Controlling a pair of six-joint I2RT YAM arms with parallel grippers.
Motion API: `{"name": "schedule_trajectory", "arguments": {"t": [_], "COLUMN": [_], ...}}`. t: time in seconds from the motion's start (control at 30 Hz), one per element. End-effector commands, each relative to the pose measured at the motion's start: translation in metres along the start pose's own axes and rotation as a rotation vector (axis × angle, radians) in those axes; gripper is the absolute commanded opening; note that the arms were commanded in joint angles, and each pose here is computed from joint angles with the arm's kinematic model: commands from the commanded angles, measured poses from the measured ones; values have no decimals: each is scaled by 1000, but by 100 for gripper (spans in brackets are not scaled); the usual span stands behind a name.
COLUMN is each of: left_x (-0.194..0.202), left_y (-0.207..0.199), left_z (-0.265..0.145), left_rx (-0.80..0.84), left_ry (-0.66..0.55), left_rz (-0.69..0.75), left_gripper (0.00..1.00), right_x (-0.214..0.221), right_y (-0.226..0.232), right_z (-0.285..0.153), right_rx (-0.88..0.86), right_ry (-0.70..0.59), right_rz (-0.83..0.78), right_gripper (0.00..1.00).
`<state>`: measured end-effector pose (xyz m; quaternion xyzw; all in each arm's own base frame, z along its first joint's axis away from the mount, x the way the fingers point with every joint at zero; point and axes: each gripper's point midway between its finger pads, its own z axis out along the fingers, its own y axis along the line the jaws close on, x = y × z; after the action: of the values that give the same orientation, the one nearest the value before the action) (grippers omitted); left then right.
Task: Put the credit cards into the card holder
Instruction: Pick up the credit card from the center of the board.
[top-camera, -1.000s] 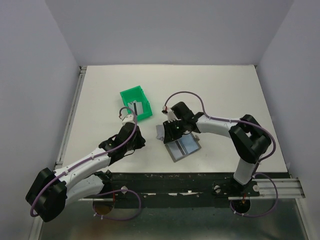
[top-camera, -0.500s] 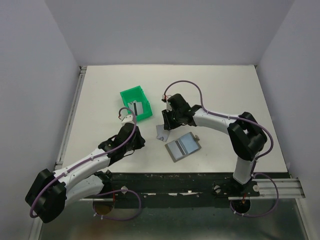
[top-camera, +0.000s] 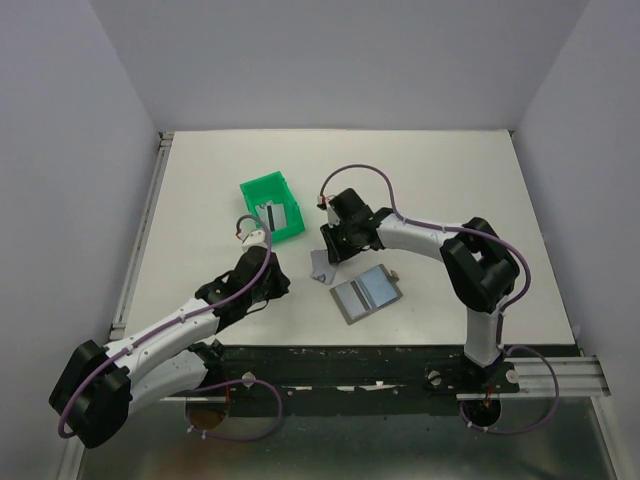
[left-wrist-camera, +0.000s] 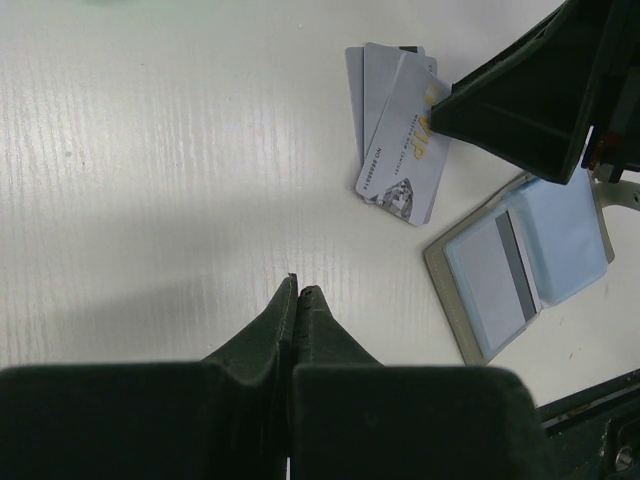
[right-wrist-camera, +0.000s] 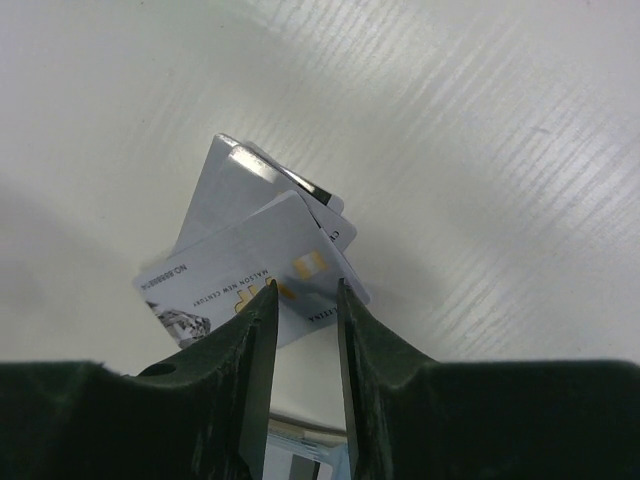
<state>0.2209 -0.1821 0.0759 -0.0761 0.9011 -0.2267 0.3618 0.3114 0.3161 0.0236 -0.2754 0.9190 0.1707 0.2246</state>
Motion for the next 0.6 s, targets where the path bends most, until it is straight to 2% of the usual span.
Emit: {"name": "schedule_trajectory", "arguments": {"t": [0.0, 0.23, 0.37, 0.47, 0.57], "left_x": [3, 5, 5, 5, 4], "left_y": [4, 2, 2, 1, -1], "left_z": [0, 2, 3, 3, 3], "left_rx": [-11, -8, -7, -2, -1], "left_ry": [8, 20, 26, 23, 24], "left_rz": [-10, -6, -5, -5, -4], "left_gripper": [0, 0, 0, 0, 0], "right_x": [25, 41, 52, 56, 49], "right_y": [17, 40, 67, 98, 102], "right_z": [9, -2, -10, -29, -39], "right_rx": [-121, -266, -440, -660, -680], "right_ry": [88, 105, 126, 128, 72], "right_rz": [-40, -58, -92, -128, -142], "right_gripper": [38, 38, 37, 35, 34]}}
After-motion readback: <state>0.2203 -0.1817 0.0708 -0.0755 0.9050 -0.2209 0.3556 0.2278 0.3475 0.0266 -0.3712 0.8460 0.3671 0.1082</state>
